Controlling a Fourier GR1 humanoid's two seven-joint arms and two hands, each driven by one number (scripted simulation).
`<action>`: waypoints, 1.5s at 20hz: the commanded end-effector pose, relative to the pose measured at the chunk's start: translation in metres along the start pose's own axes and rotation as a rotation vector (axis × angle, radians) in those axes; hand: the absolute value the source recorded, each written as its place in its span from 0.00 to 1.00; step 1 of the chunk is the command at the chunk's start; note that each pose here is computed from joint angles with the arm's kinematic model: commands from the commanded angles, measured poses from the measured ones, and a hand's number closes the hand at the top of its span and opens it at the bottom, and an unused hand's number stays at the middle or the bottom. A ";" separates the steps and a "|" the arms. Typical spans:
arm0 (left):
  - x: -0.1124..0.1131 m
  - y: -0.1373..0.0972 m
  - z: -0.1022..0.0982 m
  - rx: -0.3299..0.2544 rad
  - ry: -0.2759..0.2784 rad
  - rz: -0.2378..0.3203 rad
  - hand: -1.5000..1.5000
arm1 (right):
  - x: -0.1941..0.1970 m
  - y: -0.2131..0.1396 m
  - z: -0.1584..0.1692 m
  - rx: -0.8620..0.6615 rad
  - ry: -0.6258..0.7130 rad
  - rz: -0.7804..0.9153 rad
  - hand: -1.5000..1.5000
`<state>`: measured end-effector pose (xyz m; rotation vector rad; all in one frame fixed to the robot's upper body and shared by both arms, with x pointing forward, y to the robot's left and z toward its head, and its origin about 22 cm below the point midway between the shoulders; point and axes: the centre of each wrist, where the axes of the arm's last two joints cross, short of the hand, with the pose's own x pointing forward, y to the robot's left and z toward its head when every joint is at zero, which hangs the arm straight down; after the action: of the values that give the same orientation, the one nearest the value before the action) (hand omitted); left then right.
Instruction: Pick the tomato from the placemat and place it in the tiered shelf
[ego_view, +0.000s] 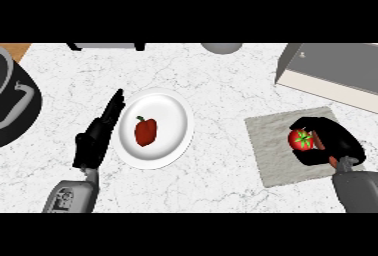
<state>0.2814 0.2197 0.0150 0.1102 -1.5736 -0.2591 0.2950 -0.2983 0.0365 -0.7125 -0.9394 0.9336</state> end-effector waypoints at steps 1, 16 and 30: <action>-0.001 0.005 -0.001 -0.004 -0.001 0.018 0.50 | -0.012 0.015 -0.006 0.005 -0.026 0.081 1.00; 0.005 -0.004 -0.006 -0.004 -0.008 -0.003 0.50 | 0.172 0.033 0.008 -0.234 0.157 -0.124 1.00; 0.002 0.014 -0.002 0.009 0.001 -0.008 0.50 | 0.251 -0.023 0.088 -0.667 -0.028 -0.464 1.00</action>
<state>0.2834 0.2226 0.0167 0.1081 -1.5764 -0.2607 0.3054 -0.0853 0.1530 -0.9279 -1.3789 0.3179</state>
